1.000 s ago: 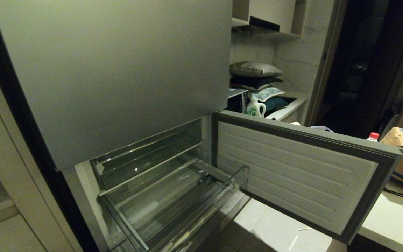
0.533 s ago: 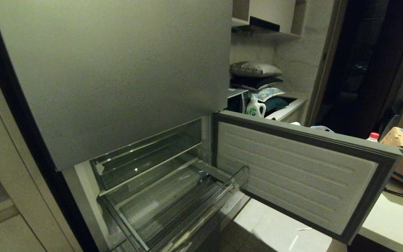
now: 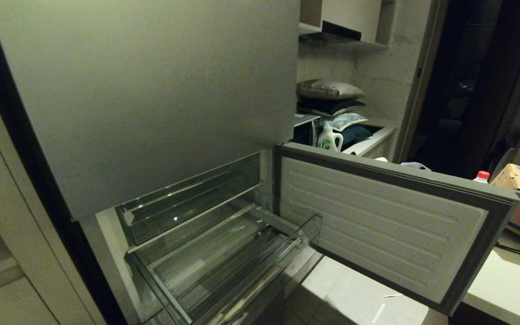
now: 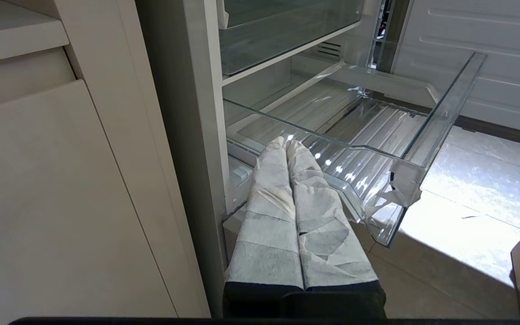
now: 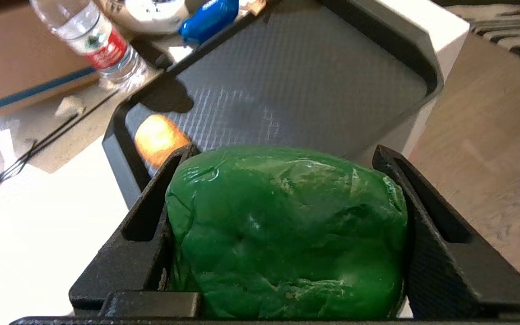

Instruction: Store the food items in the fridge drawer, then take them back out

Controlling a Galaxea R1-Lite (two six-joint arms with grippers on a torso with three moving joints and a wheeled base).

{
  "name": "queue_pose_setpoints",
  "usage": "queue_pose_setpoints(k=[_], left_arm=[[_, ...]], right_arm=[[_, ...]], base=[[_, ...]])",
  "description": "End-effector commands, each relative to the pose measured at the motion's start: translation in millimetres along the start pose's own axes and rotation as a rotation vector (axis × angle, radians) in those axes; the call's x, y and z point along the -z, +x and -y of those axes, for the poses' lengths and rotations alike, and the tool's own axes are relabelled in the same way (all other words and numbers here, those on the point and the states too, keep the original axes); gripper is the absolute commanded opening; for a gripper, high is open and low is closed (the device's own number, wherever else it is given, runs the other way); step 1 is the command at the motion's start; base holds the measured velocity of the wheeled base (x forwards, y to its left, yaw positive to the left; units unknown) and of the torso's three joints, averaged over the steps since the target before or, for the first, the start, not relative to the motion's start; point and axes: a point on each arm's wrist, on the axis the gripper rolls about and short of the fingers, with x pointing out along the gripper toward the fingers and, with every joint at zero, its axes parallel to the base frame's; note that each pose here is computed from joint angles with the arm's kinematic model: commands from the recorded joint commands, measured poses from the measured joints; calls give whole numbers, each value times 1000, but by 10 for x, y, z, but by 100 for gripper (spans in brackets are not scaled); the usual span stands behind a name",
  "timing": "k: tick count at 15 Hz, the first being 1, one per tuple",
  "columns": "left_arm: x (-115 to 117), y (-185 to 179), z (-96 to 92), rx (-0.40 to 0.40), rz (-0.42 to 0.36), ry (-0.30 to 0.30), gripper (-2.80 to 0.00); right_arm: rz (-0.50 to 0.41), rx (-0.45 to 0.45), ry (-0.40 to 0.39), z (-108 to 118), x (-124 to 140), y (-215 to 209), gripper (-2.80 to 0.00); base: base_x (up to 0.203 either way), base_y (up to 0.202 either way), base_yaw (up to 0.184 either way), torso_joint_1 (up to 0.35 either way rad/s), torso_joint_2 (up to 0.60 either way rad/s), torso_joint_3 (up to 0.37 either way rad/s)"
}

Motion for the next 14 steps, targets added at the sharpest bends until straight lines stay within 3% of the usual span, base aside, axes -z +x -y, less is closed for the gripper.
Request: queue_pose_setpoints(k=[1,4,6,8,11,14], left_arm=[[0,0,0,0,-1,0,-280],[0,0,0,0,-1,0,-280],[0,0,0,0,-1,0,-280],[0,0,0,0,-1,0,-280],[0,0,0,0,-1,0,-280],[0,0,0,0,-1,0,-280]], right_arm=[[-30,14,9,111,52,331,-280],[-15,-6,8,228,-19,826,-280],[-29,-96,1,254,11,1129,-280],[-51,-173,-12,139,88,1415,-280],[-71,-272,-48,-232,239,1659,-280],[-68,-266,-73,-424,433,1954,-280]], base=[[0,0,0,0,0,0],[0,0,0,0,0,0],[0,0,0,0,0,0],[0,0,0,0,0,0],[0,0,0,0,0,0],[0,0,0,0,0,0]])
